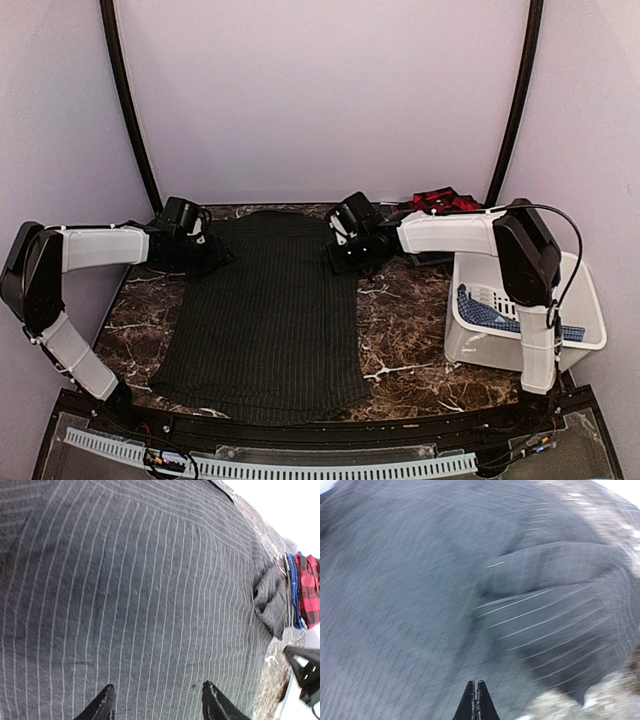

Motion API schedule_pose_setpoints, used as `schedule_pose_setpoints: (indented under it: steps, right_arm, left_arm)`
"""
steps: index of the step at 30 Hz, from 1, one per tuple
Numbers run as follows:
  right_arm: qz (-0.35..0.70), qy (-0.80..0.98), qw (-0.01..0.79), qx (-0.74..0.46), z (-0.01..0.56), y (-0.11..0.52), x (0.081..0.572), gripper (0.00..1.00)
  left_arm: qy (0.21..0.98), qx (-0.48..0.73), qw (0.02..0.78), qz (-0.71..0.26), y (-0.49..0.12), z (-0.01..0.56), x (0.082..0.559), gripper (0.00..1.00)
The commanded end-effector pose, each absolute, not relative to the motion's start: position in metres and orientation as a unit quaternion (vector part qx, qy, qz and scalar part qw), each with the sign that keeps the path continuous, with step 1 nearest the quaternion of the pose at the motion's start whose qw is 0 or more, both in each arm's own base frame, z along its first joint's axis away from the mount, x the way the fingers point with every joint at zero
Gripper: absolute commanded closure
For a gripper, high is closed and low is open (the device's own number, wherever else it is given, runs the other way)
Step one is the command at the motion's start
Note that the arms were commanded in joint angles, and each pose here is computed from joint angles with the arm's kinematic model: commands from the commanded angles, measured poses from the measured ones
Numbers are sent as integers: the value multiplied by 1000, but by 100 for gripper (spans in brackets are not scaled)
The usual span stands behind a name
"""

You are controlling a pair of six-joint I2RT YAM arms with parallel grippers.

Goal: Fold and stack the long sleeve shirts
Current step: Adjust the sleeve at the center of the board.

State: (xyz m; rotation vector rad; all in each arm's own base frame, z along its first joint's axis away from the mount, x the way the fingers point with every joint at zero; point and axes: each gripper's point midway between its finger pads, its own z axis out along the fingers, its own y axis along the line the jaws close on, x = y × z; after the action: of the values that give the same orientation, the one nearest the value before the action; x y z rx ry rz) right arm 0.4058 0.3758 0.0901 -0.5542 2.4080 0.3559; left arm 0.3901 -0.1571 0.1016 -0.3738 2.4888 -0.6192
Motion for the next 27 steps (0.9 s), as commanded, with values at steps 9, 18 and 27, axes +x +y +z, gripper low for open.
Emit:
schedule_pose_setpoints:
  steps: [9, 18, 27]
  right_arm:
    - [171, 895, 330, -248, 110, 392, 369, 74]
    - [120, 931, 322, -123, 108, 287, 450, 48]
    - [127, 949, 278, -80, 73, 248, 486, 37]
  left_arm:
    - [915, -109, 243, -302, -199, 92, 354, 43]
    - [905, -101, 258, -323, -219, 104, 343, 43]
    - [887, -119, 285, -343, -228, 111, 337, 43]
